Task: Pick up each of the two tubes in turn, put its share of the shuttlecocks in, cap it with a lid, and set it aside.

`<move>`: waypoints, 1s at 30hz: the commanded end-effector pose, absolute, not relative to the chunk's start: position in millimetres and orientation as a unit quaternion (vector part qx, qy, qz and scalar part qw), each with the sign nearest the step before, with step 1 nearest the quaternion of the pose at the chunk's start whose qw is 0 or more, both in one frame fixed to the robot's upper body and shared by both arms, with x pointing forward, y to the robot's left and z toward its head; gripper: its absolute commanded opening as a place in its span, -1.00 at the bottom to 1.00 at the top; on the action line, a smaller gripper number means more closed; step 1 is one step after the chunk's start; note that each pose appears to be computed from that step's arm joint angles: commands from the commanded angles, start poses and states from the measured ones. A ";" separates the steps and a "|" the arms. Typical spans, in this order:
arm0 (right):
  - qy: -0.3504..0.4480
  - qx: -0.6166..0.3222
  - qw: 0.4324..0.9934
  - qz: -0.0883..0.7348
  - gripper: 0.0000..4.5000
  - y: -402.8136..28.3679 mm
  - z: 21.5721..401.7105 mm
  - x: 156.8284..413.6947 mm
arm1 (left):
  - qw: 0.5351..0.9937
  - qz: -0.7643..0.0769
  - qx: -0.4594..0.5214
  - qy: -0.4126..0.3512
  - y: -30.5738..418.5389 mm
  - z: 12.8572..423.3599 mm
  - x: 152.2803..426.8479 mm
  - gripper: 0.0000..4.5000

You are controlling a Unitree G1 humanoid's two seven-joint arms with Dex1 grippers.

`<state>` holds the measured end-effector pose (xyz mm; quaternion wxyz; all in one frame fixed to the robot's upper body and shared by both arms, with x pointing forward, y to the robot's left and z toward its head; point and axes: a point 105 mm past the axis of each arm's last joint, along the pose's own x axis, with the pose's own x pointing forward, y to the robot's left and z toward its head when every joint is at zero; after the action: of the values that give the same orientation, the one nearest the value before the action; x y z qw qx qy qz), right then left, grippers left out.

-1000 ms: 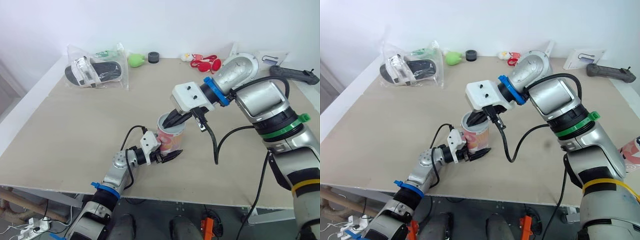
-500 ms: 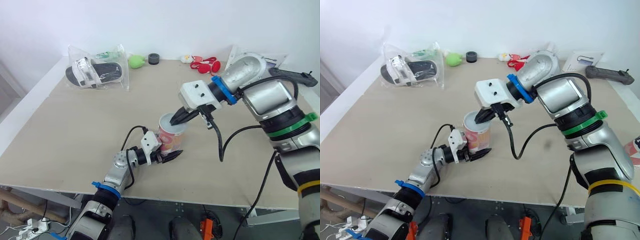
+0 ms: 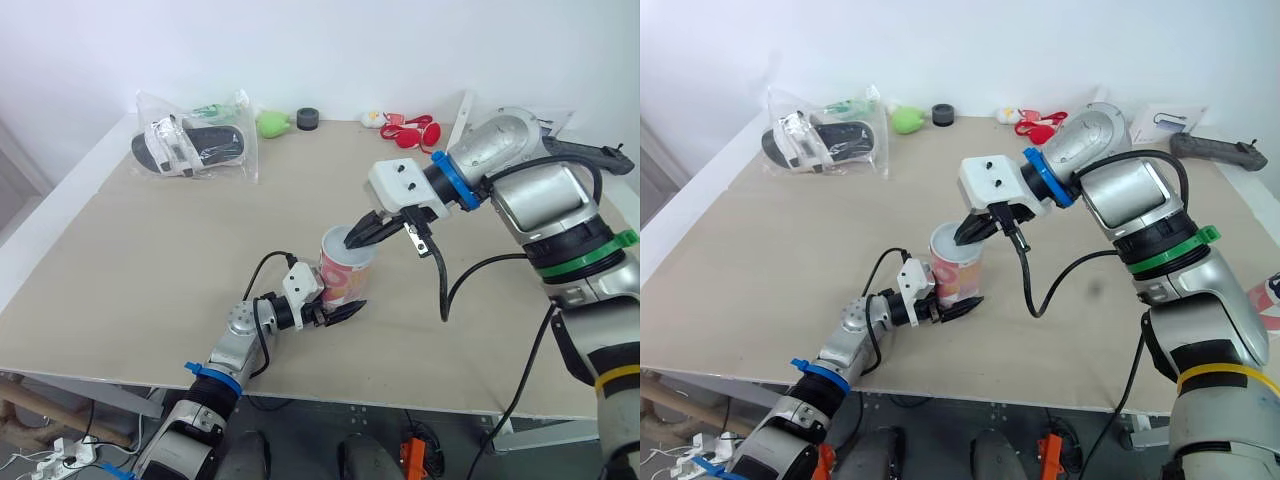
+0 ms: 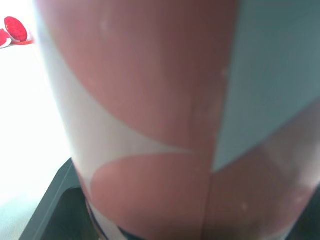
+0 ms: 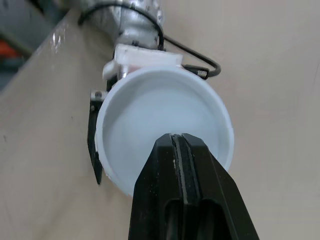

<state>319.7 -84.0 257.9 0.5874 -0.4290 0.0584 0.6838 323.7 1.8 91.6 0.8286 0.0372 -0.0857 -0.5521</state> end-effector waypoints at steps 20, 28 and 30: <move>0.024 -0.134 0.849 0.510 0.99 -138.7 179.7 266.8 | 0.817 -0.574 0.026 -0.055 59.4 102.8 314.9 1.00; -0.004 -0.071 0.877 0.475 0.99 -104.8 136.4 281.6 | 0.822 -0.567 0.047 -0.028 105.7 107.6 299.4 1.00; -0.011 -0.059 0.878 0.475 0.99 -93.9 128.0 285.9 | 0.827 -0.560 0.049 -0.024 119.7 113.5 294.4 1.00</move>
<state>283.8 -99.5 124.3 0.8778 -0.0522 0.0124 0.4760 297.4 112.6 95.3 0.8260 0.0484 0.0031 -0.5615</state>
